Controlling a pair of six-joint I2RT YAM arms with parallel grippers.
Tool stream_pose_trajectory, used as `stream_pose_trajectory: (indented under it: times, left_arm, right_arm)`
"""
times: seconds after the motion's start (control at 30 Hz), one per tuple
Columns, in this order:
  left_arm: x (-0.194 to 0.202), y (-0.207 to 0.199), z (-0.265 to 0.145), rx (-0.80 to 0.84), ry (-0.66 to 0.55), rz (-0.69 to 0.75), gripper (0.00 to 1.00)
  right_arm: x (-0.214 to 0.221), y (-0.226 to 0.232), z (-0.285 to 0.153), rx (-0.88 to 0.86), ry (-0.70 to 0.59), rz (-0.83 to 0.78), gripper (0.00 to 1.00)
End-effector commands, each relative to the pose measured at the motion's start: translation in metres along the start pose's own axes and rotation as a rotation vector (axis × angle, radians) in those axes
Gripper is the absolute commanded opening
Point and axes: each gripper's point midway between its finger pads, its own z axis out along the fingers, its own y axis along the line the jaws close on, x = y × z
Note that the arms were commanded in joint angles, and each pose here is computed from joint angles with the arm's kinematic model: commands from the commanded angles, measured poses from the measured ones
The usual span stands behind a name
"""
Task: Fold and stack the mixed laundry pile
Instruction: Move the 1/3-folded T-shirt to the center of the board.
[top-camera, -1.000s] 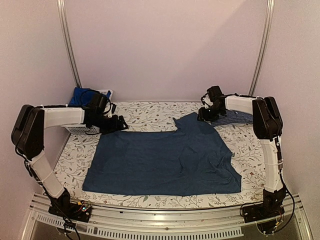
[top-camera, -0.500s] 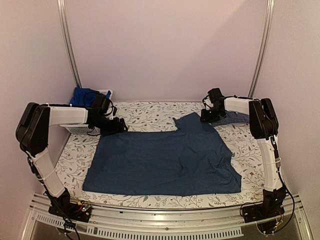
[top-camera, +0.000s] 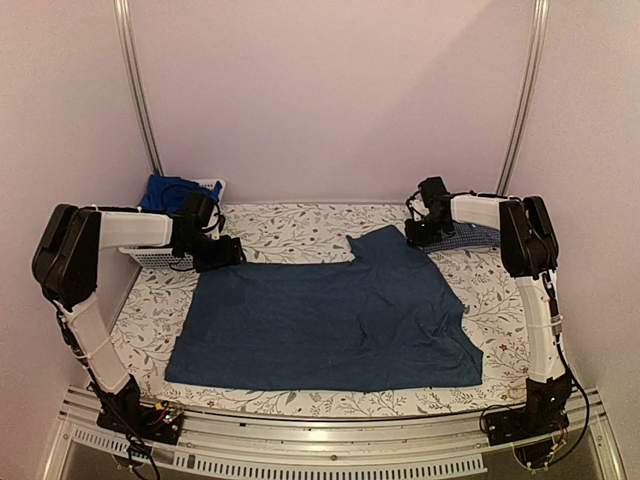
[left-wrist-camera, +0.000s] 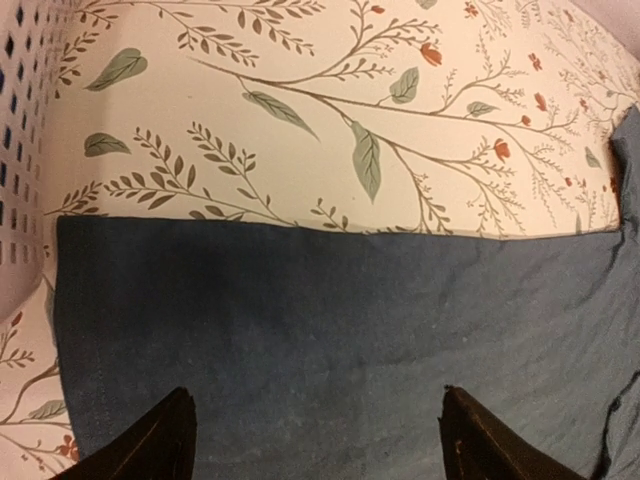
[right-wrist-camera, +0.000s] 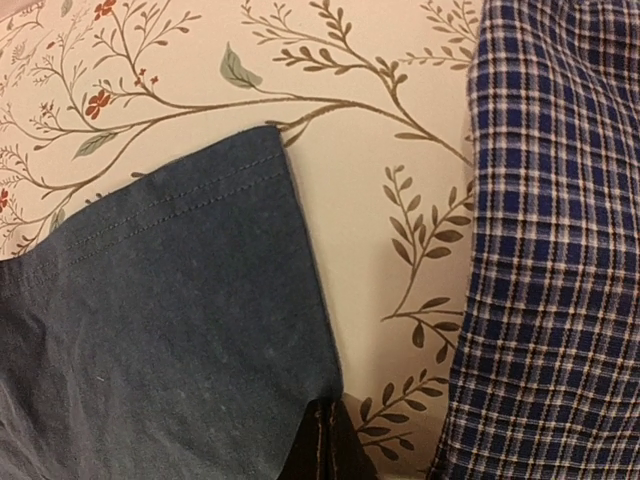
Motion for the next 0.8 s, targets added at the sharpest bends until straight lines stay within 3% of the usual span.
stream_pose_trajectory:
  times: [0.0, 0.23, 0.6, 0.77]
  left_arm:
    - [-0.014, 0.015, -0.005, -0.047, -0.029, 0.004, 0.84]
    - [-0.017, 0.028, 0.002, -0.090, -0.022, 0.000, 0.82]
    - [-0.022, 0.060, 0.018, -0.249, -0.018, 0.007, 0.70]
    - [-0.036, 0.063, 0.026, -0.236, -0.034, 0.023, 0.66]
  right_arm:
    - [-0.005, -0.012, -0.028, 0.002, -0.003, 0.033, 0.00]
    - [-0.031, -0.005, -0.053, -0.028, -0.078, 0.038, 0.00]
    - [-0.029, -0.008, -0.049, -0.022, -0.074, 0.050, 0.00]
    - [-0.029, -0.008, -0.048, -0.022, -0.072, 0.049, 0.00]
